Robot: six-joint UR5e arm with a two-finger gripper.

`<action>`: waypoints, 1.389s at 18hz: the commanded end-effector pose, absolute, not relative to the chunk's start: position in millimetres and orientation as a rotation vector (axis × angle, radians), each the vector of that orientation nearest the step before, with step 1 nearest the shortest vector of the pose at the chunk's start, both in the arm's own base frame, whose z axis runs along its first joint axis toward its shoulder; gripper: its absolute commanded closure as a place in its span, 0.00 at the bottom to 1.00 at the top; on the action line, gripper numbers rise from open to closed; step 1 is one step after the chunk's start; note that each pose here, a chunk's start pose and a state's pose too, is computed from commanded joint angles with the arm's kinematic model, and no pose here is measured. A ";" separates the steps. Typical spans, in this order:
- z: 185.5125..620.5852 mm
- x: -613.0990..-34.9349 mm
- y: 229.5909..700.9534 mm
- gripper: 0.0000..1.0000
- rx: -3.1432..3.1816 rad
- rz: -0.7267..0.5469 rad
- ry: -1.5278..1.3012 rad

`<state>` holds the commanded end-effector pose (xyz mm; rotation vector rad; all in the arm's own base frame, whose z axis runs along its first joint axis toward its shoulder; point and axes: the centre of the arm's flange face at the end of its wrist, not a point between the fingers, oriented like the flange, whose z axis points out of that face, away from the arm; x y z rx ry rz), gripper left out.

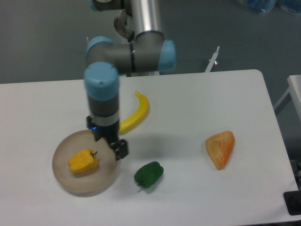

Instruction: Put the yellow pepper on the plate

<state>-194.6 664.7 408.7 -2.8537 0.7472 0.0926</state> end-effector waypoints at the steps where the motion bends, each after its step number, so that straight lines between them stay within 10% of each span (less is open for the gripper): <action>1: 410.7 -216.5 655.1 0.00 -2.864 0.094 0.736; 25: 378.1 -367.0 543.9 0.00 -2.957 0.061 1.145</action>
